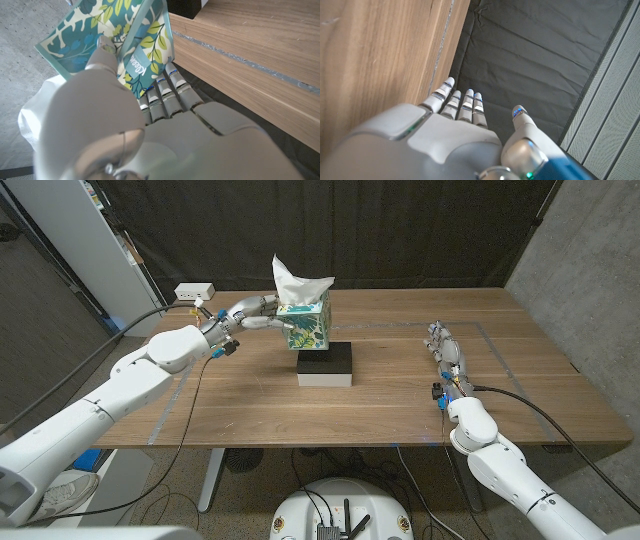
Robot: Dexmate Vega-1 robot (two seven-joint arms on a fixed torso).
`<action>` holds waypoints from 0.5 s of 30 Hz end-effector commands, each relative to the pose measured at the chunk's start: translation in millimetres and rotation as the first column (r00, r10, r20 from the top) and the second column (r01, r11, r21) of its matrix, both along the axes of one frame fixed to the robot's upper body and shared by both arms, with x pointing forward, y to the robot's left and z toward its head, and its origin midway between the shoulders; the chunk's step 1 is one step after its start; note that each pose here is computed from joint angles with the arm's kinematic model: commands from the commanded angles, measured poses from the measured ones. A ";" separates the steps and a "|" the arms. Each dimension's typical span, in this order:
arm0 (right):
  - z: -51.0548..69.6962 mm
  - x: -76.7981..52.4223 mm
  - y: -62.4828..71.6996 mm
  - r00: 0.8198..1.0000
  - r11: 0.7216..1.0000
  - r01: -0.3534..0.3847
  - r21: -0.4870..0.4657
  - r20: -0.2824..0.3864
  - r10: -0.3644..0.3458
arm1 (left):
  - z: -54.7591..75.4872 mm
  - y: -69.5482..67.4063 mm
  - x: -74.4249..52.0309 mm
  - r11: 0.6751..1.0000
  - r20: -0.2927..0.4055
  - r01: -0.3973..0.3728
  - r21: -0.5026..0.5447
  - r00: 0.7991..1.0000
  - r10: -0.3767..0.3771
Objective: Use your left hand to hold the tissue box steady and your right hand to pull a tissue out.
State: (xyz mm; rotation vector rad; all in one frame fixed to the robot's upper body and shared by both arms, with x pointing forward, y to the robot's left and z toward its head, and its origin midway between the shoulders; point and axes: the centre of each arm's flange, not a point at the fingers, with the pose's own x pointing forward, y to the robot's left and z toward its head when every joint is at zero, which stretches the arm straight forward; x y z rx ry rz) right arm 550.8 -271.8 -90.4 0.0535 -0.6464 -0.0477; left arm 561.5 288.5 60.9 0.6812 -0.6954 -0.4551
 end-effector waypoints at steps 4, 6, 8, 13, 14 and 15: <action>-2.7 -7.6 2.5 1.000 1.000 0.013 0.010 -0.004 -0.013 | 1.8 -2.7 0.8 1.000 -0.002 0.006 0.007 1.000 -0.006; -2.5 -7.6 2.9 1.000 1.000 0.010 0.009 -0.003 -0.010 | 2.0 -2.9 0.7 1.000 -0.001 0.004 0.009 1.000 -0.004; -2.4 -7.4 3.3 1.000 1.000 0.004 0.002 -0.002 -0.004 | 2.0 -3.0 0.7 1.000 -0.002 0.005 0.008 1.000 -0.005; 0.3 -6.5 3.8 1.000 1.000 -0.002 0.008 -0.008 0.002 | 1.4 -2.9 0.7 1.000 -0.004 0.002 0.008 1.000 -0.002; 1.4 -6.7 3.9 1.000 1.000 -0.001 0.005 -0.007 0.001 | 1.2 -2.9 0.6 1.000 -0.004 0.002 0.007 1.000 -0.002; 2.8 -6.9 3.8 1.000 1.000 -0.001 0.000 -0.005 0.001 | 1.0 -2.9 0.6 1.000 -0.005 0.004 0.008 1.000 -0.004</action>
